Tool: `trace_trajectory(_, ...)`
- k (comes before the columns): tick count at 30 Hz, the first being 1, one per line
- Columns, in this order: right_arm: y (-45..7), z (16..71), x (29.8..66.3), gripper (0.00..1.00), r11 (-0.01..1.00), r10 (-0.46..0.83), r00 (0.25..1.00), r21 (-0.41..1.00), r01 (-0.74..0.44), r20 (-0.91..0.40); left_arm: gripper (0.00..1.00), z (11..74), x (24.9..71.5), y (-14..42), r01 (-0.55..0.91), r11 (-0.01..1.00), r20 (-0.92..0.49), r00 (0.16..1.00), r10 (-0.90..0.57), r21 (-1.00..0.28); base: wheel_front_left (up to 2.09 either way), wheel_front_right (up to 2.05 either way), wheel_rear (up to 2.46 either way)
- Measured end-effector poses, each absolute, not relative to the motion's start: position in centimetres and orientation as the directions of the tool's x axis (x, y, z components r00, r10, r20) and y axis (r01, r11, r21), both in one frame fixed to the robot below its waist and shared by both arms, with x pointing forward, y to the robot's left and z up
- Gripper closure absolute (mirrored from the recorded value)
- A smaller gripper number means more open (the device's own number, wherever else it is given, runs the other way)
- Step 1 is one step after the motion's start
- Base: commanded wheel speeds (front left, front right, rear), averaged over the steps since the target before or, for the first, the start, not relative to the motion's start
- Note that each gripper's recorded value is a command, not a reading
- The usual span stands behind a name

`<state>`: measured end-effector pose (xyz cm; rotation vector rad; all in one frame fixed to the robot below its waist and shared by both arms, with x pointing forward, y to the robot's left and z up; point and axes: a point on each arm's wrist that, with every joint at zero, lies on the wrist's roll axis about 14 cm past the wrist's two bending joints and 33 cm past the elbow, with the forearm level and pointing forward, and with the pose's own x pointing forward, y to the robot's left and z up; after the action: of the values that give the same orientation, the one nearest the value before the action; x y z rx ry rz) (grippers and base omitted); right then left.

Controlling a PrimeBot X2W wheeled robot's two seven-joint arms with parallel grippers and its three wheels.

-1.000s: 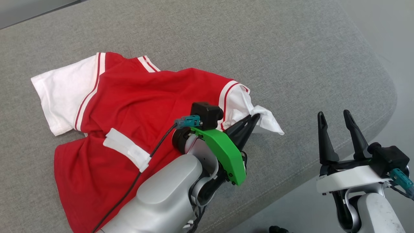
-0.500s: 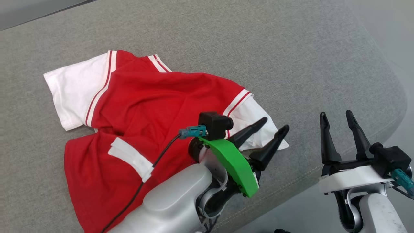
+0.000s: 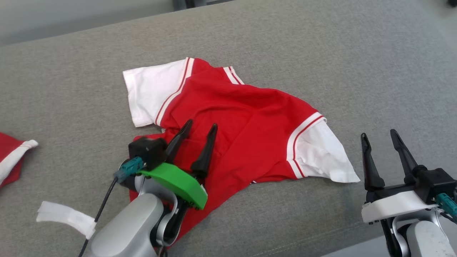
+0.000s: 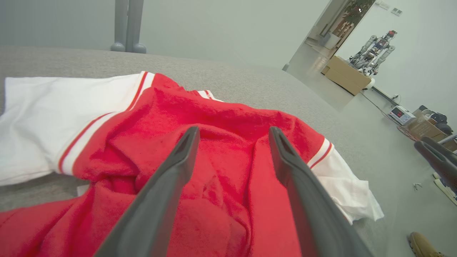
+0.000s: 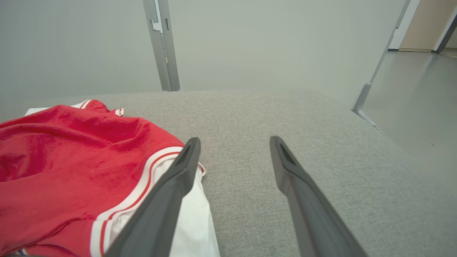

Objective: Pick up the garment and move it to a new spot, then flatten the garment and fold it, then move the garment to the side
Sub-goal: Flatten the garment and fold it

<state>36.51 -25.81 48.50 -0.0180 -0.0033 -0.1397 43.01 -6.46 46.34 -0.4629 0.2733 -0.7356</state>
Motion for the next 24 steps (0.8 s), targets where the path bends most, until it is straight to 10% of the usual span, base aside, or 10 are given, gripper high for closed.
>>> trace_trajectory(11, -19.8, 48.6, 37.9, 0.0, 0.996, 0.087, 0.996, -0.027, -0.087, 0.012, 0.0, 44.5, 40.2, 9.1, 0.296, 0.908, -0.166, 0.92, -0.355, -0.297, 0.0, 0.0, 0.0)
trace_trajectory(24, -17.0, 50.4, 36.3, 0.0, 0.983, 0.181, 0.981, -0.042, -0.179, 0.063, 0.0, 46.6, 33.0, 20.1, 0.05, 0.977, -0.086, 0.994, -0.069, -0.207, 0.0, 0.0, 0.0)
